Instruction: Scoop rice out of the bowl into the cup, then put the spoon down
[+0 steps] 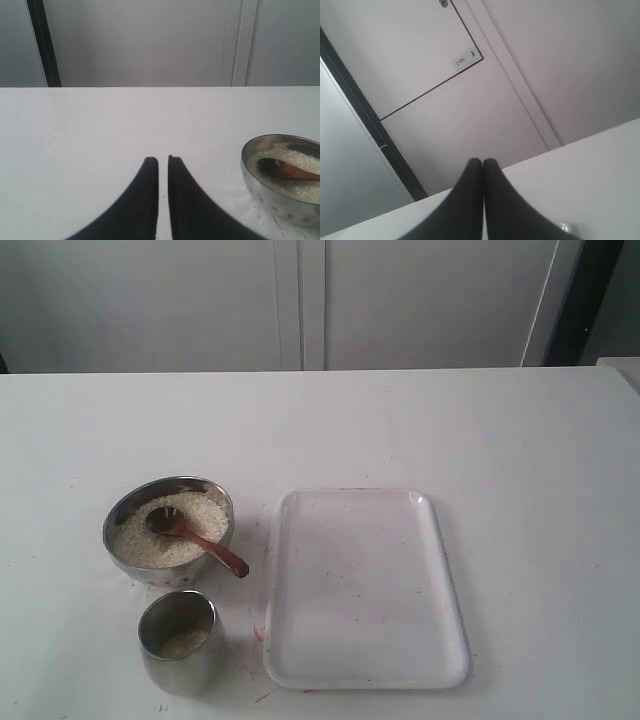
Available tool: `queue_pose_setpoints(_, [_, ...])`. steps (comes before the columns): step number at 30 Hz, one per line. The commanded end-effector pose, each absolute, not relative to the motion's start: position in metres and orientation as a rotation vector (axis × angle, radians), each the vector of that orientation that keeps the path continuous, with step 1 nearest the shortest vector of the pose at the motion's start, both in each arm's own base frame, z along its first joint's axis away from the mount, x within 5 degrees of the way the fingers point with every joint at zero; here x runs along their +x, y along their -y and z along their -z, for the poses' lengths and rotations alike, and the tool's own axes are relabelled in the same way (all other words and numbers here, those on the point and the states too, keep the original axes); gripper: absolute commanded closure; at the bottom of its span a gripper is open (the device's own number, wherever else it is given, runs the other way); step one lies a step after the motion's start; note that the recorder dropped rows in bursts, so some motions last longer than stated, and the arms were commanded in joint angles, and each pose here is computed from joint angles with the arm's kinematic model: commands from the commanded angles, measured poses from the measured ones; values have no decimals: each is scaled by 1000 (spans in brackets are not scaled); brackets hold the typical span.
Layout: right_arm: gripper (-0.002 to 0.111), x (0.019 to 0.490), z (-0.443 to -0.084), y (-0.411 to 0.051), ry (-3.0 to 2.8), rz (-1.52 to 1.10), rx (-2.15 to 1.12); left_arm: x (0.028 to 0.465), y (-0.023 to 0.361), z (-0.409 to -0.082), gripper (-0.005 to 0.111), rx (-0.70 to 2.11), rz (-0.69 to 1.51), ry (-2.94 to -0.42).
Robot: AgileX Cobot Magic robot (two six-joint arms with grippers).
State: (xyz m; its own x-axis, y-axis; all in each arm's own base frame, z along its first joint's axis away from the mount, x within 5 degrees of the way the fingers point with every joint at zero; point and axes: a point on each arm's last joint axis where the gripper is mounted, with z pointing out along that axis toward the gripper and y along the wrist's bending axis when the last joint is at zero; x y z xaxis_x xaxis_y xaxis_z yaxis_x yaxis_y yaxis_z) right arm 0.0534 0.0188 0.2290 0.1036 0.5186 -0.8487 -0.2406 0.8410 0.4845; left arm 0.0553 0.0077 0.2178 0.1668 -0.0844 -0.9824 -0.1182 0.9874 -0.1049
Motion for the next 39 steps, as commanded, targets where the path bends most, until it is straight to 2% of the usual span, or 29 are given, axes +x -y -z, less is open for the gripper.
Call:
queue_pose_setpoints(1, [108,51,-254,-24,-1416,-588,199,55,-7,-221,92,-174,-13,-1392])
queue_pose_setpoints(7, [108,77,-312,-39,-1539,-696,1,55,-7,-221,92,-174,-13,-1392])
queue_pose_setpoints(13, [108,128,-345,-42,-1718,-729,-163,55,-7,-221,92,-174,-13,-1392])
queue_pose_setpoints(17, [108,158,-352,-37,-1768,-736,-127,55,-7,-221,92,-174,-13,-1392])
queue_pose_setpoints(22, [108,182,-352,-28,-1770,-581,-161,55,-7,-221,92,-174,-13,-1392])
queue_pose_setpoints(39, [108,186,-356,-15,-1726,-383,-117,55,-7,-221,92,-174,-13,-1392])
